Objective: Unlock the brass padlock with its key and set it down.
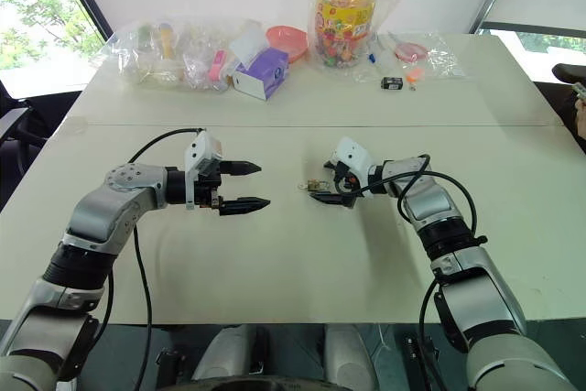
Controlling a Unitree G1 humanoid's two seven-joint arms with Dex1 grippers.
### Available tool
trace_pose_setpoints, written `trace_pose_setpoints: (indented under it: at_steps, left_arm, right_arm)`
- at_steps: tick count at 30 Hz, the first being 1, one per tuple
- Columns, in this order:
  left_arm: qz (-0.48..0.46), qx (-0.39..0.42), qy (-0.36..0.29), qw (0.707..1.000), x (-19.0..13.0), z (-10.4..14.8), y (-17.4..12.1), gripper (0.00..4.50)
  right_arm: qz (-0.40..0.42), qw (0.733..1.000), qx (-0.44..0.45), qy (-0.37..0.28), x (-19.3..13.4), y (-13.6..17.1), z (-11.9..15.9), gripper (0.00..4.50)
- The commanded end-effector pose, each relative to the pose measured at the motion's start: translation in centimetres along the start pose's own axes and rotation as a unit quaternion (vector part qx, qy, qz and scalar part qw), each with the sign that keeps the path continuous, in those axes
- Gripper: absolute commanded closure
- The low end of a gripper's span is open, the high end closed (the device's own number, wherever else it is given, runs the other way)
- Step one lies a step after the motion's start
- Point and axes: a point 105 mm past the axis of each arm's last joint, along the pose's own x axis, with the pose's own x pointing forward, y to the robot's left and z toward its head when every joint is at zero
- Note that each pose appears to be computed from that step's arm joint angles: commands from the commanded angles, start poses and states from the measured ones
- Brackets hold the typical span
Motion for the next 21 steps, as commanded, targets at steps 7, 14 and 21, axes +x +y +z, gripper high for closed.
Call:
trace_pose_setpoints:
  at_steps: [7, 14, 21]
  left_arm:
    - [0.001, 0.020, -0.015, 1.000, -0.3, 1.1, -0.1, 0.00]
    - [-0.004, 0.011, -0.015, 1.000, 0.0, 1.0, -0.1, 0.00]
    - [-0.029, -0.044, -0.047, 0.998, 1.2, 2.2, 0.6, 0.00]
  right_arm:
    - [0.024, 0.999, -0.009, 0.033, 0.6, 1.4, -2.0, 2.33]
    - [0.035, 0.998, -0.026, 0.056, -0.5, 2.6, -3.1, 3.76]
    - [-0.072, 0.954, -0.290, -0.001, -2.5, 3.0, 3.7, 3.76]
